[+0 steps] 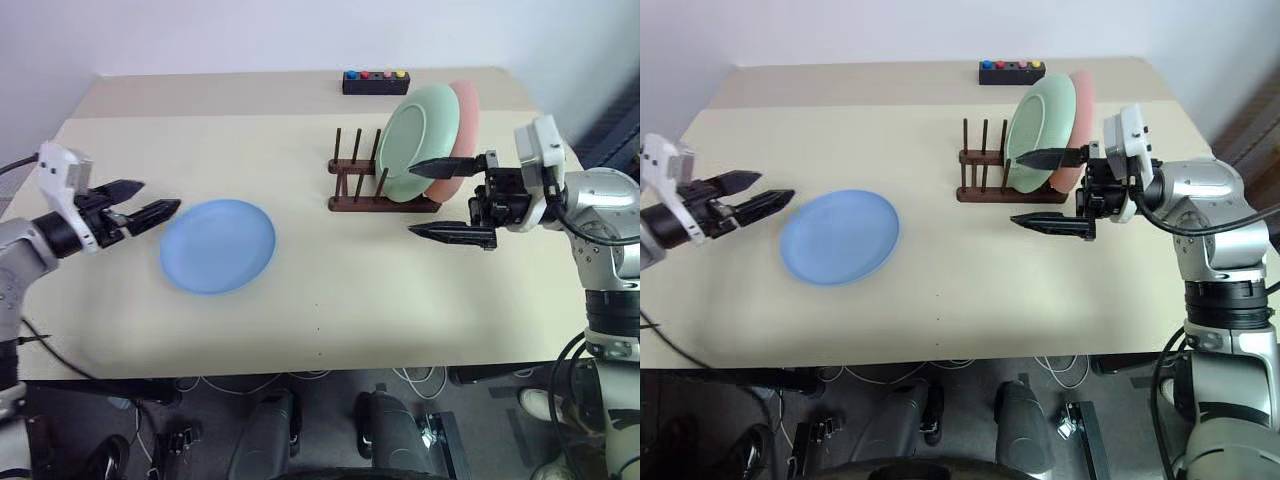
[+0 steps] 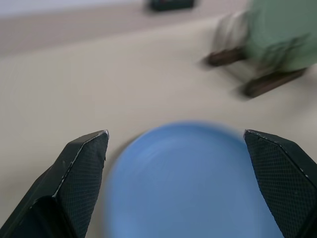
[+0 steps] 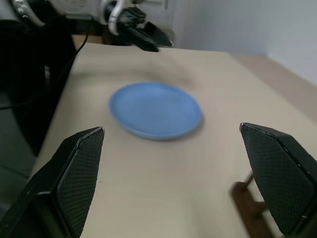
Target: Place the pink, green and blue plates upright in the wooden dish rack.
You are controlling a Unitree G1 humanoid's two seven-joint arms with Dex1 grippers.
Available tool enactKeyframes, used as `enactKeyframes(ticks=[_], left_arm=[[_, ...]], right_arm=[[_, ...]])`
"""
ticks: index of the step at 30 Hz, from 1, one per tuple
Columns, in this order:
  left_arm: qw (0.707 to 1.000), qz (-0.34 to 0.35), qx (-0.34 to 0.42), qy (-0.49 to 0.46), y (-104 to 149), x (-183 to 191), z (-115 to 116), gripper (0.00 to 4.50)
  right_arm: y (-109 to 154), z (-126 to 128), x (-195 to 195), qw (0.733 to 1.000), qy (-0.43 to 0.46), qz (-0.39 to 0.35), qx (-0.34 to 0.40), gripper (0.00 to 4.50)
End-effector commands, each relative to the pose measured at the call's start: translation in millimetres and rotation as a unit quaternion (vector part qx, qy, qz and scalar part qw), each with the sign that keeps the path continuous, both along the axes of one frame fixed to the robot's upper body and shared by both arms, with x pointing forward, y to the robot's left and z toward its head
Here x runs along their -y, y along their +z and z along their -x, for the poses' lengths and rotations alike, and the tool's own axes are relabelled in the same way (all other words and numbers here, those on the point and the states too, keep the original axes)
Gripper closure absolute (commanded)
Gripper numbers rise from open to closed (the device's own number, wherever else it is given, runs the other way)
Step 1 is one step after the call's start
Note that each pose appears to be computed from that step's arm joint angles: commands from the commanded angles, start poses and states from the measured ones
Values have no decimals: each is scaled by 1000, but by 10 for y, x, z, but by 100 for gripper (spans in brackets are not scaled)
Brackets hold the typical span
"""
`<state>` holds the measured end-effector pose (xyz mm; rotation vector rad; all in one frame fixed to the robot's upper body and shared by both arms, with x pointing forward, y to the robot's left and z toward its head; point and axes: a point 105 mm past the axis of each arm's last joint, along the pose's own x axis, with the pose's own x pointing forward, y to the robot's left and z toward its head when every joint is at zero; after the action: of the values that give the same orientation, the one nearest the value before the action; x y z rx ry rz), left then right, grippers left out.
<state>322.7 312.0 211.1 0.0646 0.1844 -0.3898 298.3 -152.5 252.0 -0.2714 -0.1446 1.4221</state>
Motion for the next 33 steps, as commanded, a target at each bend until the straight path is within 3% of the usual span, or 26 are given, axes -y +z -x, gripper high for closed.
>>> enactKeyframes(ticks=[1, 11, 15, 19, 24, 33], left_arm=[[997, -23, 2, 67, 75, -280, 32, 0], [990, -17, -96, 104, -319, -323, 73, 0], [985, 28, -127, 109, -437, -221, -31, 0], [982, 28, -160, 99, -571, -68, -124, 0], [972, 89, -193, 101, -548, 3, -227, 0], [967, 82, -223, 96, -369, 62, -316, 0]], right_arm=[[121, 77, -7, 999, 22, -27, 8, 1], [76, 44, -34, 999, 19, -30, 1, 1], [59, 41, -43, 1000, 13, -27, 2, 1], [63, 43, -47, 1000, 8, -30, 2, 1], [61, 40, -43, 999, -1, -32, 0, 1], [40, 27, -55, 999, -11, -36, -2, 1]])
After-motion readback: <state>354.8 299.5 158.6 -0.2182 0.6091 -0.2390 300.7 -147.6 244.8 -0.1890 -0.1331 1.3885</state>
